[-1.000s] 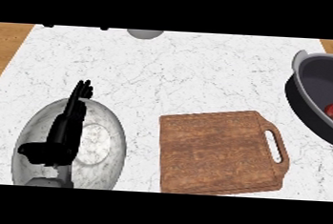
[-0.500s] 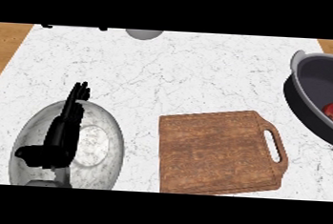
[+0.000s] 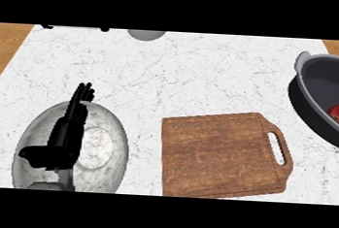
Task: Pick the pear from the cutting board and place it in the pot
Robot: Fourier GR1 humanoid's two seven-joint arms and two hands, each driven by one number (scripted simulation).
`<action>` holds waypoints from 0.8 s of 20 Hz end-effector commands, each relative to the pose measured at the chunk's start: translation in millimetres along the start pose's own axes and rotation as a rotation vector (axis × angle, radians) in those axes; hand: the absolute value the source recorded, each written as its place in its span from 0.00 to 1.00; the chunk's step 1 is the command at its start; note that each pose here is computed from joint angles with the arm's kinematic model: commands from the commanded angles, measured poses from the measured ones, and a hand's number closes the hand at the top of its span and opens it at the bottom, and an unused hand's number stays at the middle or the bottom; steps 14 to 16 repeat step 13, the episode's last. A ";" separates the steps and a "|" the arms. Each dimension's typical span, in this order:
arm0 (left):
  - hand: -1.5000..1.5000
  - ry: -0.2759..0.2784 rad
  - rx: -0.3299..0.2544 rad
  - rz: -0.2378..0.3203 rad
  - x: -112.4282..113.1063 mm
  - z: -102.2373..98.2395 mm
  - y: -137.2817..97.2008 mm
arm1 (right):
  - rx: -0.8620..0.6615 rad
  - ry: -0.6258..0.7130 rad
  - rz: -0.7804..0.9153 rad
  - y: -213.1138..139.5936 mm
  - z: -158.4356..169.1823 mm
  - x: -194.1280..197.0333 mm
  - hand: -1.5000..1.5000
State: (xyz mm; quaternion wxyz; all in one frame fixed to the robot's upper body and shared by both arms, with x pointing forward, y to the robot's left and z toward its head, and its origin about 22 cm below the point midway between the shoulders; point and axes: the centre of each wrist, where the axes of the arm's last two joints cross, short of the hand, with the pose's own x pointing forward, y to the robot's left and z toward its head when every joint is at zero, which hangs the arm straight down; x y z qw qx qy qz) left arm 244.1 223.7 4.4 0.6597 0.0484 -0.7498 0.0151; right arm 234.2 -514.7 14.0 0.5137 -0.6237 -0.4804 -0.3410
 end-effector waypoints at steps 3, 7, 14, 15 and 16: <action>0.50 -0.011 0.013 0.002 -5.0 -1.8 3.0 | -0.014 -0.002 -0.009 -39.7 4.7 -17.3 0.00; 0.50 -0.015 0.010 0.007 -5.5 19.8 12.3 | -0.115 -0.005 -0.040 -38.9 -9.0 -32.1 0.00; 0.50 -0.001 0.012 0.005 8.1 5.7 3.1 | -0.189 -0.008 -0.061 -96.1 -12.9 -46.1 0.00; 0.50 -0.001 0.012 0.005 8.1 5.7 3.1 | -0.189 -0.008 -0.061 -96.1 -12.9 -46.1 0.00; 0.50 -0.001 0.012 0.005 8.1 5.7 3.1 | -0.189 -0.008 -0.061 -96.1 -12.9 -46.1 0.00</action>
